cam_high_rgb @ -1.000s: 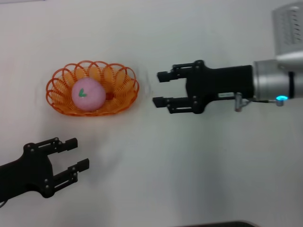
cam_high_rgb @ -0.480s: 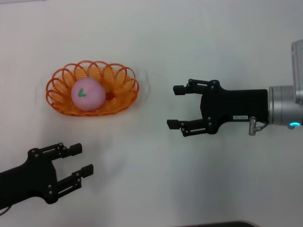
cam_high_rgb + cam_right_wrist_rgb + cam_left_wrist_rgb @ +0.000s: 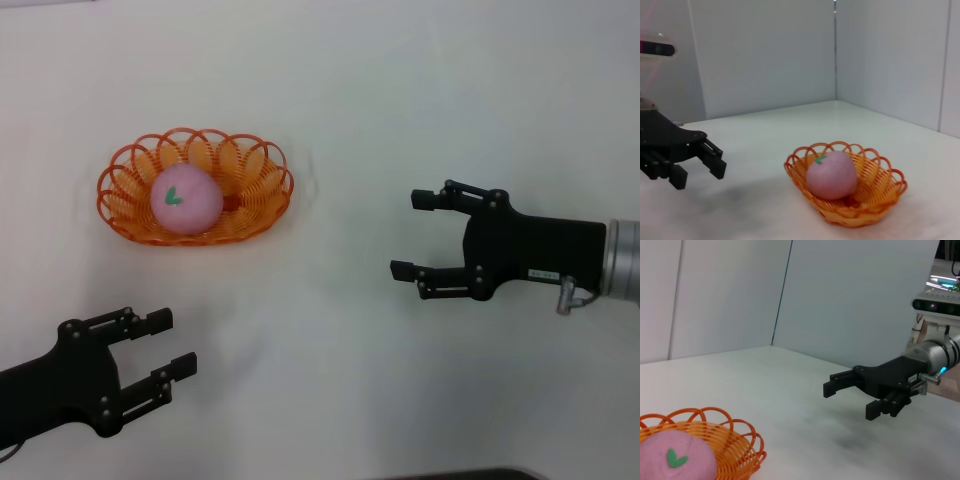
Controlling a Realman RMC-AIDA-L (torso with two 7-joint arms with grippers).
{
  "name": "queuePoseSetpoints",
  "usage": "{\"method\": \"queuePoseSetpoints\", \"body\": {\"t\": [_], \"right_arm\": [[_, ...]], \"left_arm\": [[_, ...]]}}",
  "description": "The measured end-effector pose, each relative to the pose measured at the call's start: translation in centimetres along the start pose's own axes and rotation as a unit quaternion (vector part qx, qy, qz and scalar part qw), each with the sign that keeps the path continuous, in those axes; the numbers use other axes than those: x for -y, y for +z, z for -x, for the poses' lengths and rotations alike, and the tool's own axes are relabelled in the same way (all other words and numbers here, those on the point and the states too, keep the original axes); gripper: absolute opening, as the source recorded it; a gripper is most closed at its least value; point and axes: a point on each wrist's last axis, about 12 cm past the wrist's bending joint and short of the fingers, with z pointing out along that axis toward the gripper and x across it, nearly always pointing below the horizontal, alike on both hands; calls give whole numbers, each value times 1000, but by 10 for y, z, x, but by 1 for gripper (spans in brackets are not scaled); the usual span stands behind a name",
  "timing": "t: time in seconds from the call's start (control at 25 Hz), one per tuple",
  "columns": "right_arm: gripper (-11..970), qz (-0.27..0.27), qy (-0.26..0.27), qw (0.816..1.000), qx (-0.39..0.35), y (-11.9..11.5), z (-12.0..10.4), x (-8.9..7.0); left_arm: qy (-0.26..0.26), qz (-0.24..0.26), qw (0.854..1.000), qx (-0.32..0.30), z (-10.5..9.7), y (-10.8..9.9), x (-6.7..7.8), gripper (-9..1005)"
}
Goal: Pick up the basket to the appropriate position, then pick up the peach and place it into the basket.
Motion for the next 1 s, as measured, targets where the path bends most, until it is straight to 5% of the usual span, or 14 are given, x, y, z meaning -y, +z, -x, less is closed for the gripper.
{"method": "queuePoseSetpoints", "body": {"t": [0.44, 1.0], "right_arm": [[934, -26, 10, 999, 17, -21, -17, -17], [931, -31, 3, 999, 21, -24, -18, -17]], "left_arm": [[3, 4, 1000, -2, -2, -1, 0, 550], [1, 3, 1000, -1, -3, 1, 2, 551]]}}
